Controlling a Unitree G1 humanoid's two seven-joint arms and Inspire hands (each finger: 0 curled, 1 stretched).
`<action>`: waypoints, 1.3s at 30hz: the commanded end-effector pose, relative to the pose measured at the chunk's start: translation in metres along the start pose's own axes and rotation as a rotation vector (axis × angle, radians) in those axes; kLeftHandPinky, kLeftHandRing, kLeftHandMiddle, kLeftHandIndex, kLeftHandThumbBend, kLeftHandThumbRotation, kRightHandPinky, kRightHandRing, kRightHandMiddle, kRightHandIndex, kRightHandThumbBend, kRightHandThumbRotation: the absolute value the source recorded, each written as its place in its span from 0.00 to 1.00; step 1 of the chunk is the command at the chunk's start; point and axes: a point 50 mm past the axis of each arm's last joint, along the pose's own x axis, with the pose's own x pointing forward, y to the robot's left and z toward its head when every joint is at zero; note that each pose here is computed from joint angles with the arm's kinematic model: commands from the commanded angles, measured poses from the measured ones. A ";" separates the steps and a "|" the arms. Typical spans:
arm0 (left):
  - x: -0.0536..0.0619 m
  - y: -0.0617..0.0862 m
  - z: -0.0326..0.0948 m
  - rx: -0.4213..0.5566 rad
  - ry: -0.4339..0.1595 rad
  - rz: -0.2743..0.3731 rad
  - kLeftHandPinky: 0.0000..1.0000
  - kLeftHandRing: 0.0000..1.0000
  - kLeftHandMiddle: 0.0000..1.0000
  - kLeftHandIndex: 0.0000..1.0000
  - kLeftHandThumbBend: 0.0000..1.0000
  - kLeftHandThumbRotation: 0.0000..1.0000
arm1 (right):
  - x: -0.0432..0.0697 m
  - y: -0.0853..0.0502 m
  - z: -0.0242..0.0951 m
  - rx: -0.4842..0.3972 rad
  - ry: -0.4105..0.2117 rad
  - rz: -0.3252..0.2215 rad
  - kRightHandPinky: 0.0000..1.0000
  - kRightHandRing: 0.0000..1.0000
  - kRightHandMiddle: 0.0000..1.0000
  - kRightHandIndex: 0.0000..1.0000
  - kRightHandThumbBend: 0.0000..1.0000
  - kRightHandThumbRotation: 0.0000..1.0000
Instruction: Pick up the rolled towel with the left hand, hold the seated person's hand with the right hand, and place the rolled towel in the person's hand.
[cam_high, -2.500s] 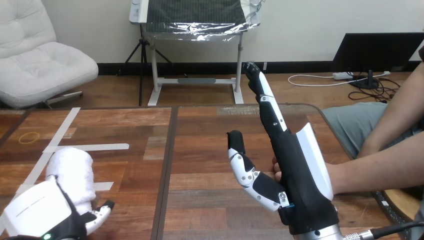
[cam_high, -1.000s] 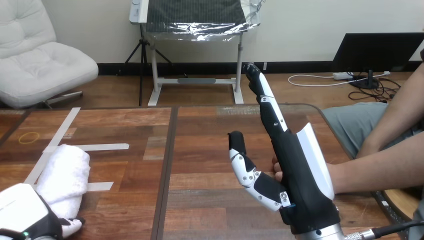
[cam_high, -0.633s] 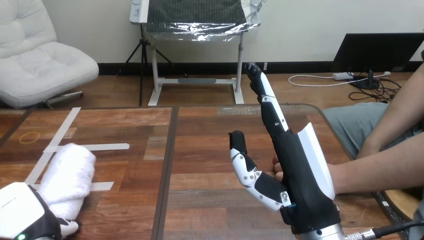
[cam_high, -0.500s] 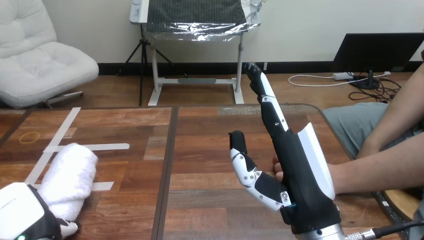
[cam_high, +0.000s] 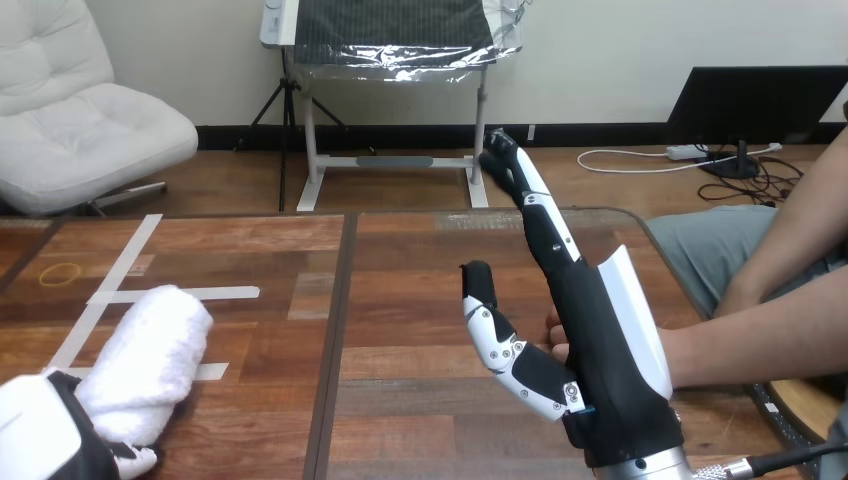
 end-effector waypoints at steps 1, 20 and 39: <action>0.006 0.005 0.011 -0.094 -0.111 0.064 0.43 0.44 0.48 0.54 0.89 0.00 | 0.011 -0.007 0.013 0.009 -0.090 -0.043 1.00 0.85 0.84 0.96 0.00 0.00; -0.007 0.010 0.028 -0.619 -0.320 0.075 0.41 0.43 0.48 0.54 0.75 0.00 | 0.012 -0.006 0.011 0.012 -0.093 -0.032 0.95 0.69 0.74 0.96 0.00 0.00; -0.017 0.013 0.050 -0.973 -0.449 0.112 0.35 0.40 0.46 0.50 0.68 0.00 | 0.012 -0.006 0.011 -0.001 -0.096 -0.032 0.94 0.69 0.74 0.97 0.00 0.00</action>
